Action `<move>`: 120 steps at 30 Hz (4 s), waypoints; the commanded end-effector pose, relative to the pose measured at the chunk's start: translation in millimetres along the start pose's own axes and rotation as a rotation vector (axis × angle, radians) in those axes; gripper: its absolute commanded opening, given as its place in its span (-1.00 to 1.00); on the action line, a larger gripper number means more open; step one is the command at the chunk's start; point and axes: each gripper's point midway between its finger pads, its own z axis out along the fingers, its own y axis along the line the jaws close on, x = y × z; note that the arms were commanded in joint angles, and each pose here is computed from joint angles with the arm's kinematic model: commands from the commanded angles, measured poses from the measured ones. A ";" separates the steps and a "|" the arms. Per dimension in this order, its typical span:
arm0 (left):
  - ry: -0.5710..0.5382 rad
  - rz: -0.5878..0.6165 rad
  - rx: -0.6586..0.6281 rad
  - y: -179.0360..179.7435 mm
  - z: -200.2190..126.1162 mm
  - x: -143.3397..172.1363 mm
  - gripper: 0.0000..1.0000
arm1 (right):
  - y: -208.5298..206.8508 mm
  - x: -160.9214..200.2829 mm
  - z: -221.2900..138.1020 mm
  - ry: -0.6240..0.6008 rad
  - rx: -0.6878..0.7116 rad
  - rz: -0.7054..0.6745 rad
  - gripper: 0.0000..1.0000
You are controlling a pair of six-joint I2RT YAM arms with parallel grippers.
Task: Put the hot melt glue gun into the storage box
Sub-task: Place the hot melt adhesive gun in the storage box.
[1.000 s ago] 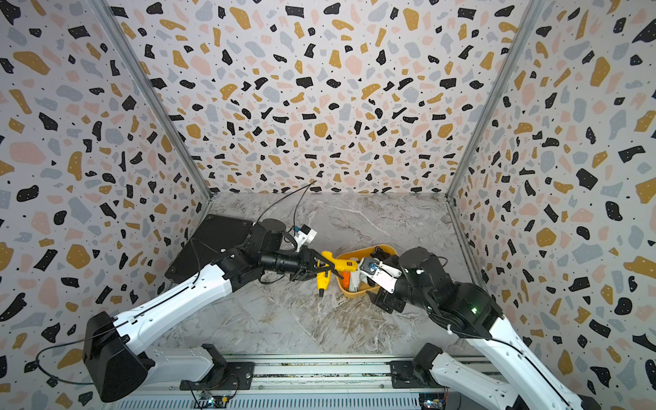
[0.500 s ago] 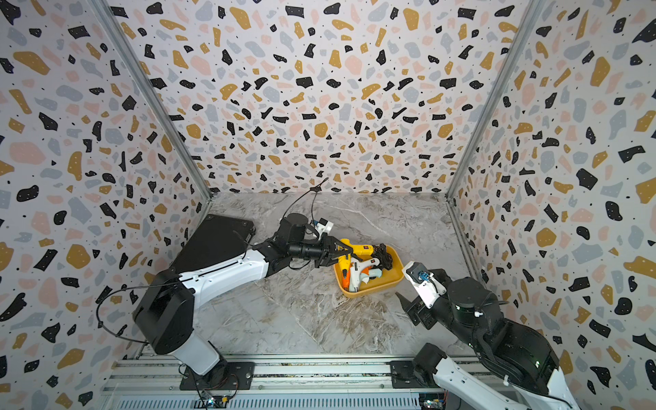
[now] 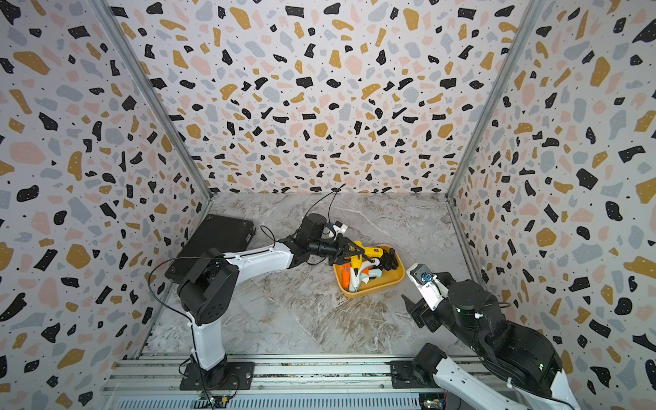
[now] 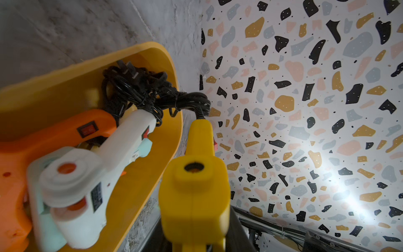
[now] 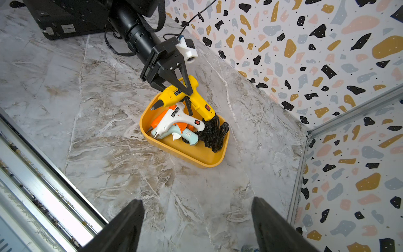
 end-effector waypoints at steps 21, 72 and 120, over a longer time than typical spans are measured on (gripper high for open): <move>0.029 0.285 -0.245 63.2 6.8 0.7 -0.91 | 8.1 -7.4 0.8 0.003 -0.053 -0.007 0.66; -0.012 0.657 -0.475 40.5 -2.5 -22.2 -0.53 | 14.1 -13.2 2.5 0.005 -0.091 -0.027 0.65; -0.354 0.900 -0.630 -40.2 -110.8 -11.7 0.60 | 10.8 -18.1 5.5 0.017 -0.074 0.029 0.67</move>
